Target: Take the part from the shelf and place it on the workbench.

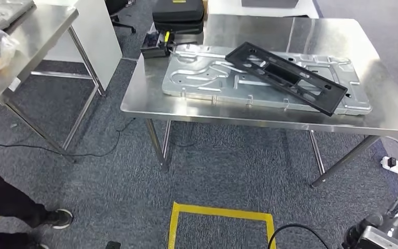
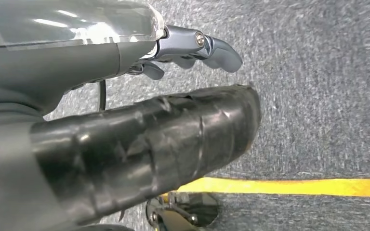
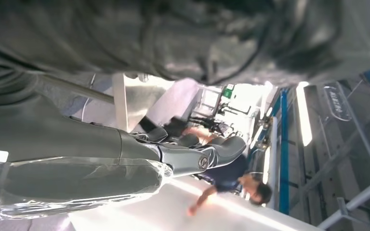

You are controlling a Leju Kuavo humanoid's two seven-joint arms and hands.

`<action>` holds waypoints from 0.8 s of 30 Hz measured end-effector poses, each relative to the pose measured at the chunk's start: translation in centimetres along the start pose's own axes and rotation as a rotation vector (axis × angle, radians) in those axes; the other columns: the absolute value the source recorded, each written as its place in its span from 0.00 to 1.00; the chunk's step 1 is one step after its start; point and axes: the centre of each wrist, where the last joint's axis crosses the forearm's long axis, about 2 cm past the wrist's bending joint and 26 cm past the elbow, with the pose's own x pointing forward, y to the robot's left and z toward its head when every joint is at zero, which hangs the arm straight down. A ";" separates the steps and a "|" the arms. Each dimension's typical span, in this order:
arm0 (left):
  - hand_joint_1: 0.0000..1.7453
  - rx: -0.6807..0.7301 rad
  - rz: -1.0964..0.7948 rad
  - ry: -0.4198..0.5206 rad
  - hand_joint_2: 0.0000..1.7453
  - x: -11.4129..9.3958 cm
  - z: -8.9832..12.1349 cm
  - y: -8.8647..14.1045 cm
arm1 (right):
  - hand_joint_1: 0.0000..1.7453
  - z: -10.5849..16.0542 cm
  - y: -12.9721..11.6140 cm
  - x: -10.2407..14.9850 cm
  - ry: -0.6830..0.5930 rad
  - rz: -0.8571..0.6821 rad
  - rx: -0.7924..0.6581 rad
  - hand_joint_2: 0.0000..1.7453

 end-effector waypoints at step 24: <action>0.00 0.000 0.001 0.005 0.00 -0.1 0.1 -0.1 | 0.00 0.5 -0.2 -0.4 0.027 0.010 0.008 0.00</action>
